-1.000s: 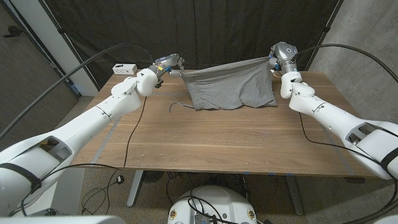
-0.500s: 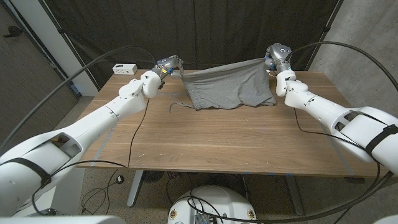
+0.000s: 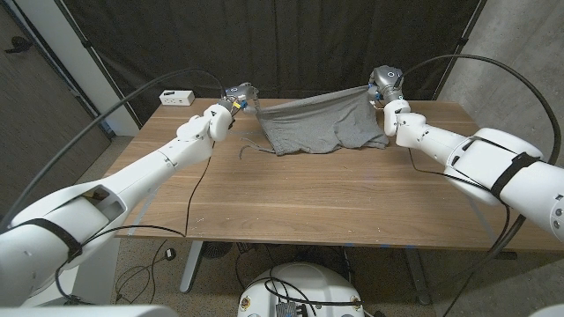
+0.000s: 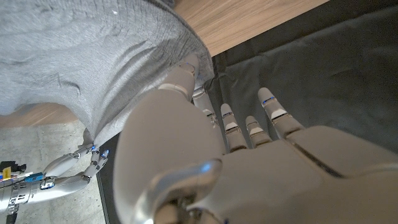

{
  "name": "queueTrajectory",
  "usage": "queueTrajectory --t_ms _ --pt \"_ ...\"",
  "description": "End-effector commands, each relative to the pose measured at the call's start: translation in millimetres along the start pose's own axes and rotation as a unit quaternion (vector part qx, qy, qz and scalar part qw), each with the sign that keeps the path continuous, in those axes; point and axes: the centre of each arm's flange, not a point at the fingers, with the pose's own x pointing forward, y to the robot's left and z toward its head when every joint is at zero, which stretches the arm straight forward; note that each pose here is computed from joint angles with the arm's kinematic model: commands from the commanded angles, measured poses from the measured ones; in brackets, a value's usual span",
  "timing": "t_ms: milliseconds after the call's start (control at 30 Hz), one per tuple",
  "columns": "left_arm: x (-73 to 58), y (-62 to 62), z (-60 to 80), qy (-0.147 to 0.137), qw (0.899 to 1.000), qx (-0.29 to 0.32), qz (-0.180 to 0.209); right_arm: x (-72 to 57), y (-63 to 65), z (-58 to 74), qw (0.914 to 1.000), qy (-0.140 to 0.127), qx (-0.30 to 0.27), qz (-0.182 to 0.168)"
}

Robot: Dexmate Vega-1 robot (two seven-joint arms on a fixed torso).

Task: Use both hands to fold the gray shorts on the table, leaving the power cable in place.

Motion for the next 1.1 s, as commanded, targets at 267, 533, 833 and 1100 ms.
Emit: queueTrajectory --t_ms 267,533,833,1100 --pt "11.1 -38.0 -8.3 0.037 0.999 0.024 -0.024 6.7 15.7 19.5 0.995 0.001 -0.012 0.099" --pt "8.8 -49.9 -11.5 0.078 0.996 0.053 -0.009 0.3 15.4 23.8 0.9983 0.014 -0.002 0.056" --pt "0.1 -57.8 -5.2 0.113 0.987 0.106 0.035 -1.4 15.5 33.1 0.999 0.007 -0.001 0.043" --pt "-7.1 -61.0 2.3 0.148 0.974 0.152 0.076 -2.5 11.8 32.3 0.9986 0.049 0.005 0.021"
